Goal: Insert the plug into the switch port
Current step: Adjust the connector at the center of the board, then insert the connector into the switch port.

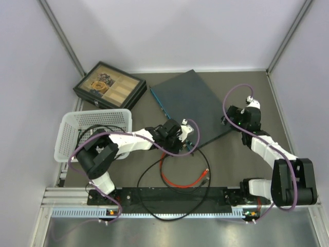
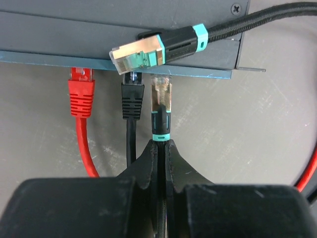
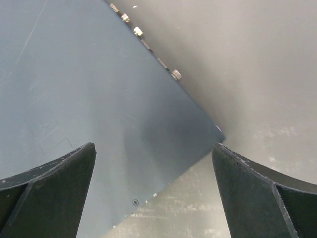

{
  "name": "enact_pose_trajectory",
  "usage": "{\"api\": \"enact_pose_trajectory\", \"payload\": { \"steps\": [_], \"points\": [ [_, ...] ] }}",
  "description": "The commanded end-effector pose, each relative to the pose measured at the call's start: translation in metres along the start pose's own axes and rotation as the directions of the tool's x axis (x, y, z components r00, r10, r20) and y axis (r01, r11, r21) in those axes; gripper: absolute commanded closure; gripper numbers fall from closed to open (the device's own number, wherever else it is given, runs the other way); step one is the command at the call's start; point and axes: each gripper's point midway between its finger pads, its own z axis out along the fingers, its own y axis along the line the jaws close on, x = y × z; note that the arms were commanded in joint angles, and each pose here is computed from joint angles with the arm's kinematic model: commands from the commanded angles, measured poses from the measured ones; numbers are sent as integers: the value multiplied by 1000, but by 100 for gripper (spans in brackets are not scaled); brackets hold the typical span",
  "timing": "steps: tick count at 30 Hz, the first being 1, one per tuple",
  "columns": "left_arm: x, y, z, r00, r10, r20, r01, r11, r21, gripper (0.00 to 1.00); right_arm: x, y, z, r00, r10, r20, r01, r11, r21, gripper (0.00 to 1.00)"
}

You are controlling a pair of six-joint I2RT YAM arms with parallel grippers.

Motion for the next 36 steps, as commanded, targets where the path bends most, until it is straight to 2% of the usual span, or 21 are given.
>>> {"api": "enact_pose_trajectory", "payload": {
  "steps": [1, 7, 12, 26, 36],
  "points": [
    [-5, 0, -1, 1000, -1, -29, 1, 1000, -10, 100, -40, 22, 9, 996, 16, 93, -8, 996, -89, 1],
    [0, 1, -4, 998, -10, -56, 9, 1000, -19, 100, -40, 22, 24, 997, 20, 71, -11, 993, -121, 1],
    [-13, 1, -6, 1000, 1, -28, -1, 1000, -25, 100, -35, 29, 33, 999, 1, 32, 4, 987, -162, 1],
    [-13, 0, -2, 997, -10, -71, 9, 1000, -15, 100, -29, 36, 44, 999, -19, -37, 11, 980, -197, 1],
    [-28, -2, -5, 999, -3, -52, 2, 1000, -10, 100, -26, 38, 47, 998, -22, -61, 9, 979, -205, 1]
  ]
}}
